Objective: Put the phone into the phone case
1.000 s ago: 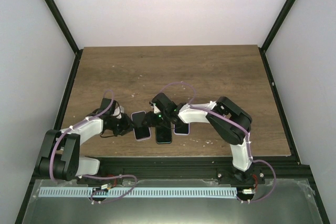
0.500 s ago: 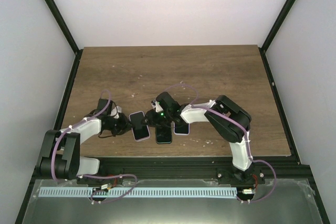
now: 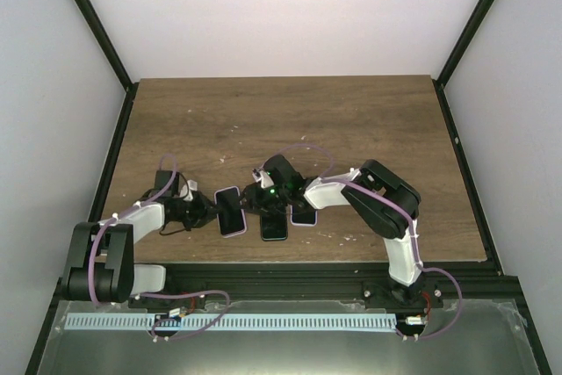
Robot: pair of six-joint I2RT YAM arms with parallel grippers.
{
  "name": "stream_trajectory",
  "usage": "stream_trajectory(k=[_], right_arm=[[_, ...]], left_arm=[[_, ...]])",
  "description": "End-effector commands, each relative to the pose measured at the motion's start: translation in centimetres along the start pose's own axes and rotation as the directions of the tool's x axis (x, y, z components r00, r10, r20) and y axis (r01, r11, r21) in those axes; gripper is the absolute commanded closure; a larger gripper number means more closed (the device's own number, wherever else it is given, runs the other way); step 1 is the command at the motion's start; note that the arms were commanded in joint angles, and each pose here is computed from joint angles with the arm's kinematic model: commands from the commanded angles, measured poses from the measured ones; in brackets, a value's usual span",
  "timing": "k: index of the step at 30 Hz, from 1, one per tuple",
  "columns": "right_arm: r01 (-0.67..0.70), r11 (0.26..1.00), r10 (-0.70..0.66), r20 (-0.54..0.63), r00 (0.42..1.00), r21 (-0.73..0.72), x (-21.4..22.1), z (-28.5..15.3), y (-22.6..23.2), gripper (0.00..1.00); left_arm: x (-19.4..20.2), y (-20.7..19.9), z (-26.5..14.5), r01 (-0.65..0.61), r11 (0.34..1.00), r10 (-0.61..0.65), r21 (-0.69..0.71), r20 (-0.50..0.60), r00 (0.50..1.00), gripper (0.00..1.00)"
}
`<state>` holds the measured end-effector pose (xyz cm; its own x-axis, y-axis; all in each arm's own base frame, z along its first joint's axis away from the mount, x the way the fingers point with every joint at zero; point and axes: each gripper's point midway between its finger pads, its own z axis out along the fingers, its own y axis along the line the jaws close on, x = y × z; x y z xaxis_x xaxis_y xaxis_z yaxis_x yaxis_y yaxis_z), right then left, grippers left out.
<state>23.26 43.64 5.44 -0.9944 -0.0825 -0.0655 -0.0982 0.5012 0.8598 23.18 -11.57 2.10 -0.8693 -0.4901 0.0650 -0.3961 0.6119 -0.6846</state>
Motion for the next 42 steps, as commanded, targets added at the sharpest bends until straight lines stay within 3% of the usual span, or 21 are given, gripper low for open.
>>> stream_trajectory(k=[1, 13, 25, 36, 42], right_arm=[[0.077, 0.987, -0.077, 0.0, 0.997, -0.143, 0.2, -0.7, 5.0, 0.52], [0.106, 0.965, -0.103, 0.025, 0.994, -0.238, 0.5, -1.7, 7.4, 0.52], [0.146, 0.973, -0.16, -0.065, 0.985, -0.178, 1.8, 0.5, 5.9, 0.54], [0.153, 0.97, -0.173, -0.097, 0.98, -0.188, 2.1, 1.3, 5.8, 0.64], [0.146, 0.954, -0.186, -0.137, 0.973, -0.261, 2.6, 1.5, 6.7, 0.66]], left_arm=[[0.8, 0.0, 0.3, 0.009, 1.0, -0.009, 0.025, -0.03, 1.0, 0.75], [1.9, -1.7, 0.1, 0.027, 0.992, -0.016, 0.12, -0.093, 0.996, 0.72], [2.0, -2.4, -0.2, 0.028, 0.986, -0.012, 0.162, -0.098, 0.995, 0.71], [2.0, -2.7, -0.2, 0.032, 0.984, -0.015, 0.173, -0.1, 0.995, 0.72], [2.3, -2.9, 0.0, 0.044, 0.979, -0.02, 0.201, -0.117, 0.993, 0.72]])
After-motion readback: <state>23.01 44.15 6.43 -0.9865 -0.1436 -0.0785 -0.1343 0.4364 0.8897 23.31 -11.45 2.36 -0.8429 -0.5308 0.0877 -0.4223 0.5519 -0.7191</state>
